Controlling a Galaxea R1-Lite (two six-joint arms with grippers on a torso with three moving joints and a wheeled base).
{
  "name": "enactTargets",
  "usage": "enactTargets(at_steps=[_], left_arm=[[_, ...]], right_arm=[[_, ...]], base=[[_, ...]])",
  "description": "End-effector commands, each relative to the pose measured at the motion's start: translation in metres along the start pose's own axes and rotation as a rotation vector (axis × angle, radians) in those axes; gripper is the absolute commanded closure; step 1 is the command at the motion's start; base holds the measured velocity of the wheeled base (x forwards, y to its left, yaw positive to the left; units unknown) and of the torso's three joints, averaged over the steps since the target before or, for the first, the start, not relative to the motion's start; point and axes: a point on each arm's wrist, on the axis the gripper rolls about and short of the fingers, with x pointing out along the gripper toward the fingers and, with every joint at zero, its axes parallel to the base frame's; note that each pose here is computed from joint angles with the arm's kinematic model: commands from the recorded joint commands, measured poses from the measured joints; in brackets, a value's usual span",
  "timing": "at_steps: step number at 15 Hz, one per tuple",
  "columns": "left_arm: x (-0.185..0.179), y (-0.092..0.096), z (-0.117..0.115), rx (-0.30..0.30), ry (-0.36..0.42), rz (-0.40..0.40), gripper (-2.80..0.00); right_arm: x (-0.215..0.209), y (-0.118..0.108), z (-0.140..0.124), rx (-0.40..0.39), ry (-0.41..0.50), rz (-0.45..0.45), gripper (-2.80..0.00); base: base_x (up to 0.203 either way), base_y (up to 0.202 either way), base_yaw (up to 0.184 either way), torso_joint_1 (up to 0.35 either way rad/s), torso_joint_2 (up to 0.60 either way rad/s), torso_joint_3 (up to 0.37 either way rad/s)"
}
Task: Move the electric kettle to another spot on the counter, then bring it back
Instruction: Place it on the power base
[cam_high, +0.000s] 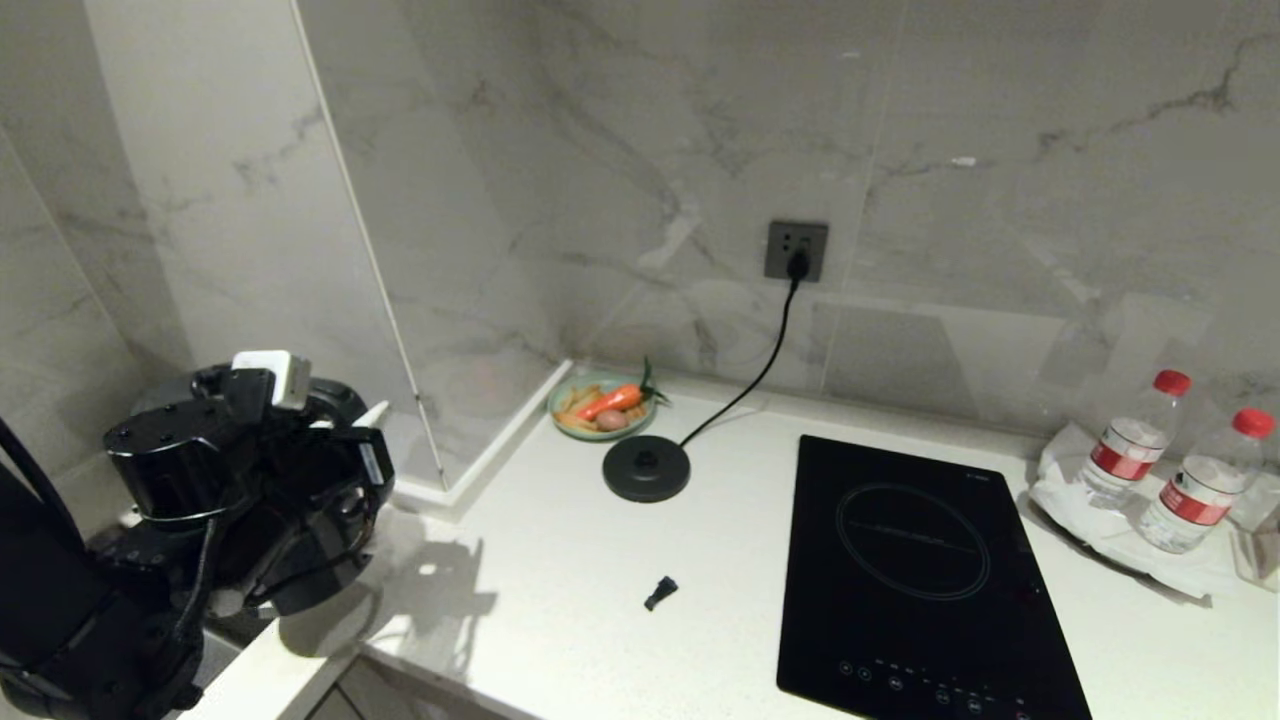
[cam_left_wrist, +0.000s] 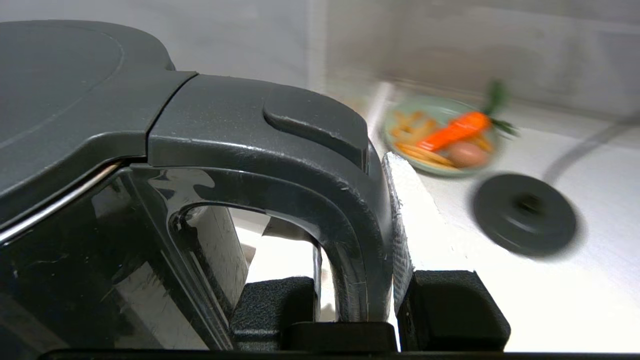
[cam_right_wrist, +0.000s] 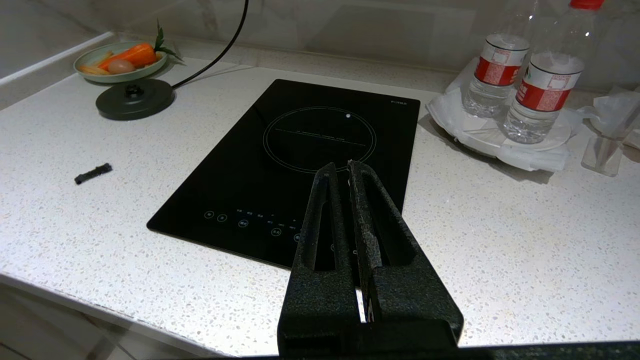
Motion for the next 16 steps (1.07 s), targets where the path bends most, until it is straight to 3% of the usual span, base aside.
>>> enactTargets(at_steps=[1,8,12,16], left_arm=[[-0.028,-0.015,0.007,0.0,-0.006,-0.065,0.0],[-0.078,-0.05,0.007,0.005,0.011,-0.161,0.0],[-0.092,-0.078,0.005,-0.005,0.016,-0.214,0.0],[-0.093,-0.09,0.003,-0.009,0.022,-0.223,0.0]], right_arm=[[0.0,0.0,0.0,0.001,0.0,0.0,0.0],[0.0,0.0,0.0,-0.001,0.0,0.0,0.0],[0.0,0.0,0.0,-0.001,0.001,0.0,0.0],[0.0,0.0,0.0,-0.001,0.001,0.0,0.0]], base=[[0.0,0.0,0.0,0.0,0.0,0.0],[0.0,0.0,0.0,0.0,0.0,0.0],[0.0,0.0,0.0,0.0,0.0,0.0],[0.0,0.0,0.0,0.0,0.0,0.0]])
